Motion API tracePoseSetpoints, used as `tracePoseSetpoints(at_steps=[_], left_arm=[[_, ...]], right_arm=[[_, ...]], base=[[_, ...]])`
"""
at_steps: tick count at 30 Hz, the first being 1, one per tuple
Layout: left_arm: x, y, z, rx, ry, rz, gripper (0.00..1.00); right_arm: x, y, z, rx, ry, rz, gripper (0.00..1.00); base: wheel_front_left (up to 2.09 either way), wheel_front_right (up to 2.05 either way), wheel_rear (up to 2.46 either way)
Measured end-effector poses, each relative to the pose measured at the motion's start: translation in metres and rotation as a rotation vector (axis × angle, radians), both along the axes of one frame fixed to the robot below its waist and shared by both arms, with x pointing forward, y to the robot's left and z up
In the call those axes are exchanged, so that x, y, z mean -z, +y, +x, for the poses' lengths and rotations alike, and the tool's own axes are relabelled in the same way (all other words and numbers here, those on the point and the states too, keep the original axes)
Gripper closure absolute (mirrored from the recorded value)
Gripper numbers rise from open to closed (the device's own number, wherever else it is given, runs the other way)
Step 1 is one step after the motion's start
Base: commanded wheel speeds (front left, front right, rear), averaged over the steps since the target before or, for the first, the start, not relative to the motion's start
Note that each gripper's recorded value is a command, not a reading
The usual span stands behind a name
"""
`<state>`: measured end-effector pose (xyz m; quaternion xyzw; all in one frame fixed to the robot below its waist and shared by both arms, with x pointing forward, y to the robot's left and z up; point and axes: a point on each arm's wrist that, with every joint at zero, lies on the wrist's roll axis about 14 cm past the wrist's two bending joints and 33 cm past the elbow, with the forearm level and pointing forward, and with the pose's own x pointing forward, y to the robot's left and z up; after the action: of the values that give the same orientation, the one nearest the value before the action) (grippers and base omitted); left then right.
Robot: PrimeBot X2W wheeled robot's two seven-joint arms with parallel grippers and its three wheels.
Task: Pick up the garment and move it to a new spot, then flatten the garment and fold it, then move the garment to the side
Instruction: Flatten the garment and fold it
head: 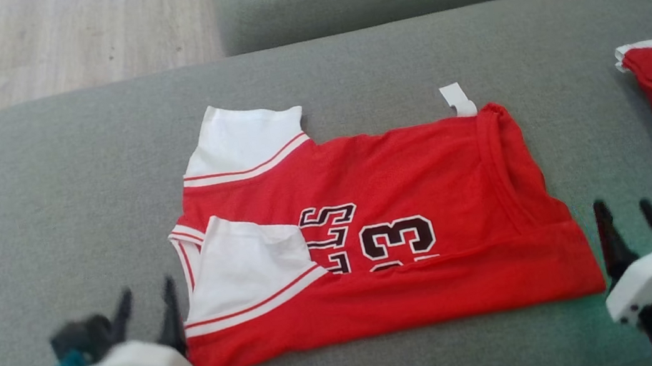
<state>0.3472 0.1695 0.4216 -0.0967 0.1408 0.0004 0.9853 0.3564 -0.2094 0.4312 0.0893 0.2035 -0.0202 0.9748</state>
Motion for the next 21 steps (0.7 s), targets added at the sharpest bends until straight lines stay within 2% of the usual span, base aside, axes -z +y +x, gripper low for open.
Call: tracePoseSetpoints(at_steps=[5,10,15,21], left_arm=[[-0.048,0.006,0.037,-0.026,-0.172,-0.012,0.0],[-0.085,-0.007,0.074,0.029,-0.285,-0.024,0.0],[-0.099,-0.016,0.12,0.145,-0.269,0.029,0.0],[-0.077,-0.029,0.178,0.308,-0.07,0.104,0.0]], right_arm=[[-0.037,-0.005,0.02,0.022,-0.153,0.006,0.0],[-0.073,-0.01,0.05,0.037,-0.284,-0.013,0.0],[-0.097,-0.012,0.08,0.034,-0.35,-0.052,0.0],[-0.104,0.006,0.116,-0.038,-0.36,-0.09,0.0]], base=[[0.0,0.0,0.0],[0.0,0.0,0.0],[0.0,0.0,0.0],[0.0,0.0,0.0]])
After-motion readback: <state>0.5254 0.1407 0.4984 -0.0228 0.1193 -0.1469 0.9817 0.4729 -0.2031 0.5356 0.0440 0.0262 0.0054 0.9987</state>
